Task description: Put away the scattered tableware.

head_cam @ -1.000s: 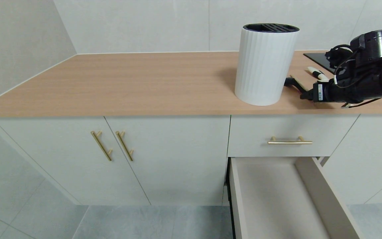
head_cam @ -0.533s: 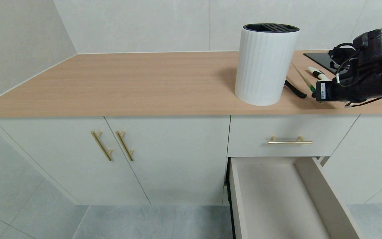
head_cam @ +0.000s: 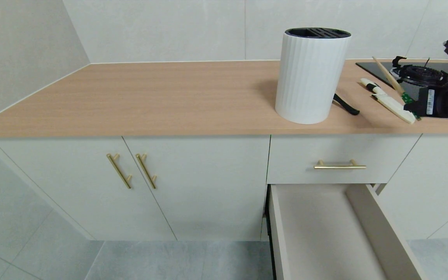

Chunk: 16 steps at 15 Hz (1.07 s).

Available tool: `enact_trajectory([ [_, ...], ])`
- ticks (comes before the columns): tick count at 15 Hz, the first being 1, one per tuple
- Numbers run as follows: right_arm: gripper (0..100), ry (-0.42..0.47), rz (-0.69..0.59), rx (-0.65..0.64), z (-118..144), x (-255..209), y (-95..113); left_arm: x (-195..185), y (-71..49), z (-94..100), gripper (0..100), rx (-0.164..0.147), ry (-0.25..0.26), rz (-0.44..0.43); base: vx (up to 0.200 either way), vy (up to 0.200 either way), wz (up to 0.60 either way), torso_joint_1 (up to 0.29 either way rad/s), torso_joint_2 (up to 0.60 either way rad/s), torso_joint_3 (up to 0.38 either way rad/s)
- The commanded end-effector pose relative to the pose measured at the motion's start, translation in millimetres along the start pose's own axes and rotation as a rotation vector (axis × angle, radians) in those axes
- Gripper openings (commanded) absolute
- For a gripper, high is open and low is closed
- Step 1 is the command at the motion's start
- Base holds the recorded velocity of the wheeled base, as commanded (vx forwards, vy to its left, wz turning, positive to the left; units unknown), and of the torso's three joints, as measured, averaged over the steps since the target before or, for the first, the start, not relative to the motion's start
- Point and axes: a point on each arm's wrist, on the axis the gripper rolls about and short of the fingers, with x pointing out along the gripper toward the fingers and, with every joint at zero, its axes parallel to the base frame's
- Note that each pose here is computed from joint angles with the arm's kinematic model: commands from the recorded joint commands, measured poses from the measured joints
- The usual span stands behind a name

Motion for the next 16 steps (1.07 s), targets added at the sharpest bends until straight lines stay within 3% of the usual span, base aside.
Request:
enact_trajectory([
  [1, 0, -0.017, 0.033, 0.016, -23, -51, -7, 0, 0.0, 0.0, 100, 0.001, 0.001, 0.001, 0.000, 0.000, 0.00, 0.000, 0.00, 0.000],
  [4, 0, 0.017, 0.137, -0.034, -65, -91, -9, 0, 0.0, 0.0, 100, -0.001, 0.001, 0.001, 0.000, 0.000, 0.00, 0.000, 0.00, 0.000],
  [7, 0, 0.046, 0.271, -0.219, -105, -109, -7, 0, 0.0, 0.0, 100, 0.001, 0.001, 0.000, 0.000, 0.000, 0.00, 0.000, 0.00, 0.000],
  [13, 0, 0.141, 0.377, -0.409, -139, -81, 3, 0, 0.0, 0.0, 100, 0.001, 0.001, 0.000, 0.000, 0.000, 0.00, 0.000, 0.00, 0.000],
  [16, 0, 0.149, 0.393, -0.419, -147, -69, 6, 0, 0.0, 0.0, 100, -0.001, 0.001, 0.000, 0.000, 0.000, 0.00, -0.050, 0.13, 0.083],
])
